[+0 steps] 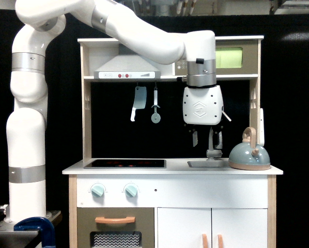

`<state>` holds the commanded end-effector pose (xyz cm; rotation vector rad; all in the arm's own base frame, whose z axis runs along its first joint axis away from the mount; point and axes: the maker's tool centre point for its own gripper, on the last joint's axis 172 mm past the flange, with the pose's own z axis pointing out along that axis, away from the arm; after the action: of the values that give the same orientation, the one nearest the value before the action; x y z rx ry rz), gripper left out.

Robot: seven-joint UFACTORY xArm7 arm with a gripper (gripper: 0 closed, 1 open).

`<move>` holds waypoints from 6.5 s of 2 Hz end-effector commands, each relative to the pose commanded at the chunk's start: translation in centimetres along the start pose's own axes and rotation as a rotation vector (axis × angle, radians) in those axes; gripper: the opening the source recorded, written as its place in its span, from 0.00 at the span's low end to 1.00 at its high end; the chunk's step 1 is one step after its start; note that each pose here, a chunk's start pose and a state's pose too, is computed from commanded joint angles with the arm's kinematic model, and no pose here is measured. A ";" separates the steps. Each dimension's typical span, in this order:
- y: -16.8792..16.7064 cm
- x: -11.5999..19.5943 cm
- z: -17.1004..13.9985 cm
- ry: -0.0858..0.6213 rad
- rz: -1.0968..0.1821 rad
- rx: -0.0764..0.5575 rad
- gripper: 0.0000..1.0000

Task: Place the teapot on the stove

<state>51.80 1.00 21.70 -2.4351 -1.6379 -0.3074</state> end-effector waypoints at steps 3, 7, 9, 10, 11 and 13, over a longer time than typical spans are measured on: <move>8.2 8.3 -0.6 0.259 -0.063 0.047 1.00; 8.8 20.4 5.1 0.295 -0.042 0.046 0.00; 5.5 14.7 -0.4 0.295 -0.042 0.046 0.00; -3.3 10.7 -2.0 0.295 -0.042 0.046 0.00; -28.1 9.9 1.4 0.295 -0.042 0.046 0.00; -38.8 9.6 3.1 0.295 -0.042 0.046 0.00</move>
<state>19.60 24.80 23.00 -2.1992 -1.5495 -0.5968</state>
